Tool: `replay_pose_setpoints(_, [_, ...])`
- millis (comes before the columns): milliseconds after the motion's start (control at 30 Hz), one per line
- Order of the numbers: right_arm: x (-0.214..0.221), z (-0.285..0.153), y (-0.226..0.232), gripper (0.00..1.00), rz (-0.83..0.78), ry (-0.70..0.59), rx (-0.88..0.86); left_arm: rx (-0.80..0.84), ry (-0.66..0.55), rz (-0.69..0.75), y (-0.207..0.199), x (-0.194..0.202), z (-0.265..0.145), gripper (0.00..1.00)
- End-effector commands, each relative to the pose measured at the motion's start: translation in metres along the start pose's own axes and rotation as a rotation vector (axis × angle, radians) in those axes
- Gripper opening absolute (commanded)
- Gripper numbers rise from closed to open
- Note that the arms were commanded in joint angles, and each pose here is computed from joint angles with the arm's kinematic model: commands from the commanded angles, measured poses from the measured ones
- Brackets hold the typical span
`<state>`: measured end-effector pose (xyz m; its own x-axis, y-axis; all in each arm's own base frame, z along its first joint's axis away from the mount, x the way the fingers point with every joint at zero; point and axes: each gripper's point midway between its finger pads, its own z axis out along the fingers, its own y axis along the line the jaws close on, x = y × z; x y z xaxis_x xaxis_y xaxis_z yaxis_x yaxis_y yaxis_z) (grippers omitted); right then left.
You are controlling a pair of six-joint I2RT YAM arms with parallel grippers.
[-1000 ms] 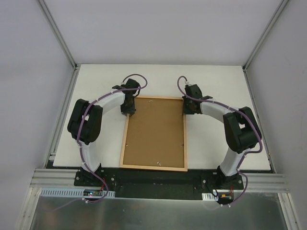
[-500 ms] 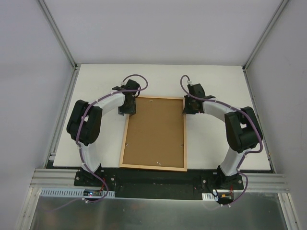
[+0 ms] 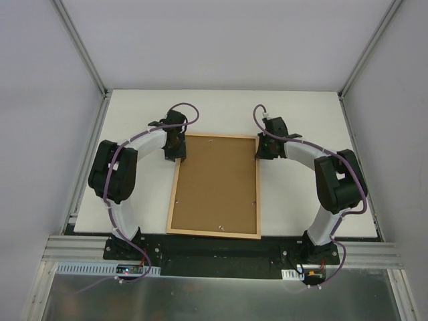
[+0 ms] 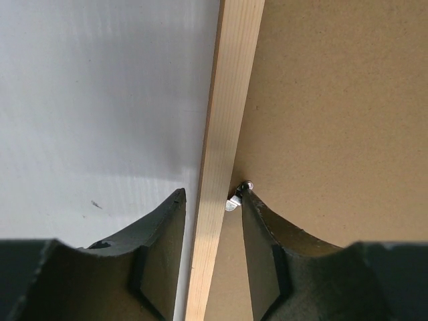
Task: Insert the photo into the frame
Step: Press the fastener onto the backboard.
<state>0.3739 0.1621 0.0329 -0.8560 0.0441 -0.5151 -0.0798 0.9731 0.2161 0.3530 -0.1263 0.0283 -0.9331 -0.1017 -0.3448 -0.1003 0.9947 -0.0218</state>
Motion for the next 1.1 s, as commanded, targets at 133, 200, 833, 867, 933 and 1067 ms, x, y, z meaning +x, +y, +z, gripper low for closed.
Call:
replay_pose_setpoints(133, [0.009,-0.016,-0.021,0.00,-0.007,0.038,0.042,-0.043,0.128,-0.029,0.041,0.028,0.008,0.31])
replay_pose_setpoints(200, [0.009,-0.016,-0.020,0.01,-0.006,0.037,0.039,-0.079,0.130,-0.021,0.047,0.030,0.011,0.27])
replay_pose_setpoints(833, [0.007,-0.018,-0.019,0.33,-0.002,0.036,0.032,-0.055,0.062,-0.115,0.033,0.030,-0.046,0.61])
replay_pose_setpoints(867, [0.007,-0.018,-0.019,0.34,-0.003,0.036,0.032,-0.052,0.048,-0.127,0.034,0.031,-0.052,0.61])
replay_pose_setpoints(933, [0.006,-0.019,-0.019,0.40,-0.002,0.034,0.034,-0.045,0.041,-0.151,0.037,0.040,-0.059,0.60])
replay_pose_setpoints(1067, [0.007,-0.018,-0.018,0.52,-0.001,0.037,0.029,-0.037,0.071,-0.177,0.041,0.066,-0.060,0.55])
